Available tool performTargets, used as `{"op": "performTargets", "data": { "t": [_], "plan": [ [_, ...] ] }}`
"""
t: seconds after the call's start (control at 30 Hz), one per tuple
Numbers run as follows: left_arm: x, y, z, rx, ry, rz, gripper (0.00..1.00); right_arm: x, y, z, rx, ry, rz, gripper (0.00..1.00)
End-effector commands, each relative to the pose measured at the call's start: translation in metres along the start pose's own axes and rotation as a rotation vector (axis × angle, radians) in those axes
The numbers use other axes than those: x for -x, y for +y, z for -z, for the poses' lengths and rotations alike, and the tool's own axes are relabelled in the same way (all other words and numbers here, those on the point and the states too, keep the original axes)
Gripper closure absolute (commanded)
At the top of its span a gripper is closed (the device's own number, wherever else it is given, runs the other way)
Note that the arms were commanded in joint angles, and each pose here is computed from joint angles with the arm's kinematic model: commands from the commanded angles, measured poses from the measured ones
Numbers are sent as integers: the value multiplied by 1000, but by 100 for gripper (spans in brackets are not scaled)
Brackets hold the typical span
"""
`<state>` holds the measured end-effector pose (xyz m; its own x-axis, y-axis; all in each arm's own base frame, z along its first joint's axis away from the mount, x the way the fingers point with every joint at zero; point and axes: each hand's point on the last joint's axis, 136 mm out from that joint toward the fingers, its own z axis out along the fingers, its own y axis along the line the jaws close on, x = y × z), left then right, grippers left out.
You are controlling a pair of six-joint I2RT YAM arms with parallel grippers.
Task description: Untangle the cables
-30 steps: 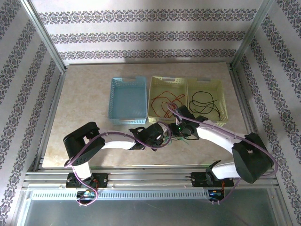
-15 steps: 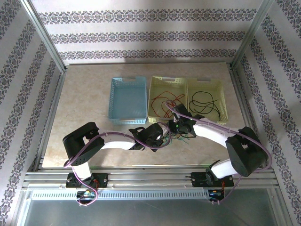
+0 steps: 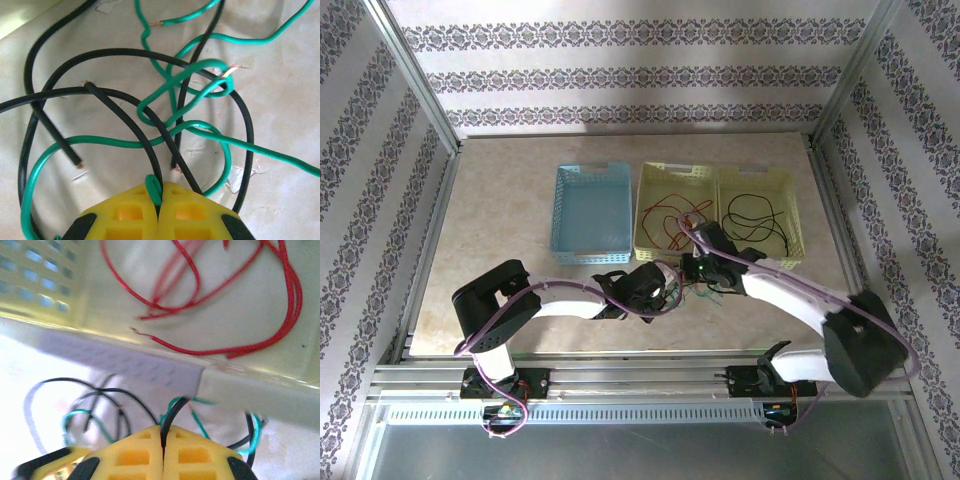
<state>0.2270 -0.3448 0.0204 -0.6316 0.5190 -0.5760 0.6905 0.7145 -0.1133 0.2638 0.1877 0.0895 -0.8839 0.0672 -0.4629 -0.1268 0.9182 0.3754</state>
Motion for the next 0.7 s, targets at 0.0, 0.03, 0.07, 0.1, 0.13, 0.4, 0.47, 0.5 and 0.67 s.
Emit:
{"op": "performTargets", "data": {
  "t": [0.0, 0.03, 0.07, 0.1, 0.13, 0.4, 0.47, 0.5, 0.67],
  "plan": [
    [-27, 1, -2, 7, 73, -19, 100, 25, 29, 46, 127, -146, 44, 100],
    [-29, 1, -3, 7, 78, -19, 100, 35, 34, 62, 146, -201, 45, 100],
    [-31, 2, -4, 8, 83, -19, 98, 46, 38, 81, 158, -260, 45, 100],
    [-32, 2, -6, 10, 87, -20, 93, 55, 39, 96, 157, -311, 42, 100],
    [-34, 3, -7, 11, 92, -19, 88, 66, 39, 114, 151, -370, 39, 100],
    [-51, 8, -14, 28, 123, -7, 84, 124, 21, 234, 103, -753, -5, 100],
    [-55, 9, -15, 31, 131, -3, 84, 133, 14, 261, 63, -834, -1, 100],
    [-56, 10, -14, 31, 132, 0, 84, 137, 12, 272, 47, -867, -1, 100],
    [-62, 12, -15, 38, 135, 11, 82, 158, -2, 312, -46, -984, 13, 100]
  ]
}}
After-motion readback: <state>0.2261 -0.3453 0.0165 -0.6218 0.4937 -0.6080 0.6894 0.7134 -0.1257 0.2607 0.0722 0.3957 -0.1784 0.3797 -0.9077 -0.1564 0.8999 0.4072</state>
